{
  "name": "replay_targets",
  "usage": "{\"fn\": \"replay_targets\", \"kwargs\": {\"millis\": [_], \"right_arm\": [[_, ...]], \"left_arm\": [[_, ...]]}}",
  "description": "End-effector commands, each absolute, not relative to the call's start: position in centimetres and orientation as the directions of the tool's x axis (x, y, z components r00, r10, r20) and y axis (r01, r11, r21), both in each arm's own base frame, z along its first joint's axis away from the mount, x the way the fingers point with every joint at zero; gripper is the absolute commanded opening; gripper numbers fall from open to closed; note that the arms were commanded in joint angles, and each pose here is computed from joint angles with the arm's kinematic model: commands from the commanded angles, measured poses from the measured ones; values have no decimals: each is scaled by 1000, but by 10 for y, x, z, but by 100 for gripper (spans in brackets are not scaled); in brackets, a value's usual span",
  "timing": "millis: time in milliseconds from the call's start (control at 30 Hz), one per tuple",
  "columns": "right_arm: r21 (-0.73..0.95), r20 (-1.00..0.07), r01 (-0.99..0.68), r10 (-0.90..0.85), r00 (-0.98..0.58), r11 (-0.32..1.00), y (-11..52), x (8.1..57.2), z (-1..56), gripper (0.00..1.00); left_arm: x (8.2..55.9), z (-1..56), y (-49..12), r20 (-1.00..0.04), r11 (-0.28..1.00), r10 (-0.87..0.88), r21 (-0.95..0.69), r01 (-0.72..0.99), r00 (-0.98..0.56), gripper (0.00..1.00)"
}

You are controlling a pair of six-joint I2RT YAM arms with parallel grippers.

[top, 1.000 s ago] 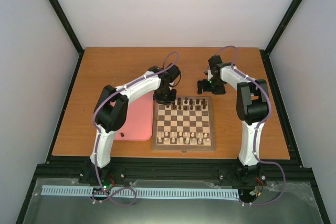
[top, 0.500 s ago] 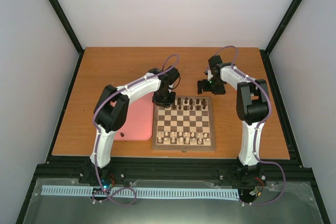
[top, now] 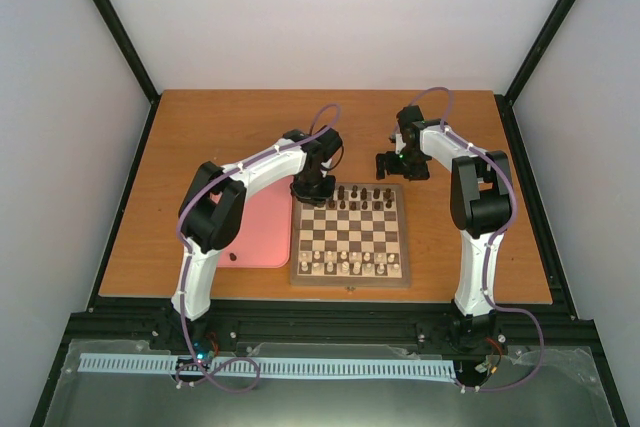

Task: Set up the chess pieces on the board
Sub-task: Place the chess piece on the chessboard, then pick up the chess piece from the storage box.

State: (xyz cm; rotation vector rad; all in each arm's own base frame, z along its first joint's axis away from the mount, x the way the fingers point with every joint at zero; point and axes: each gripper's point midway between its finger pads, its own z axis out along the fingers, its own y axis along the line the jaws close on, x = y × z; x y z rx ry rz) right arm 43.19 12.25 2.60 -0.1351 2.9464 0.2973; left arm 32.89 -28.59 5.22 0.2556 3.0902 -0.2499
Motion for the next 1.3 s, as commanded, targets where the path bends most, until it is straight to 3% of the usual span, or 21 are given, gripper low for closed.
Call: {"fn": "replay_targets", "kwargs": {"millis": [0, 67, 200, 667, 800, 867, 967, 1267], "right_arm": [[190, -193, -111, -74, -978, 975, 122, 436, 27, 100], [190, -191, -110, -73, -979, 976, 122, 436, 27, 100], [190, -189, -110, -74, -979, 976, 122, 435, 26, 100], [187, -191, -113, -77, -979, 976, 121, 434, 27, 100], [186, -189, -110, -74, -979, 976, 121, 434, 26, 100], [185, -190, -110, -74, -979, 977, 121, 434, 26, 100], [181, -194, -109, -73, -978, 977, 120, 434, 28, 100], [178, -202, -107, -70, -977, 978, 119, 432, 32, 100]], "left_arm": [[333, 61, -296, -68, 965, 177, -185, 187, -982, 17], [333, 61, -297, -67, 964, 178, -187, 188, -982, 17], [334, 61, -295, -73, 967, 176, -175, 186, -982, 27], [333, 102, -281, -141, 969, 178, -146, 198, -974, 28], [329, 132, -271, -195, 969, 177, -140, 206, -965, 39], [326, 147, -262, -229, 972, 169, -120, 200, -959, 55], [318, 161, -242, -263, 980, 163, -70, 187, -951, 67], [270, 174, -181, -268, 997, 17, -63, 35, -963, 82]]}}
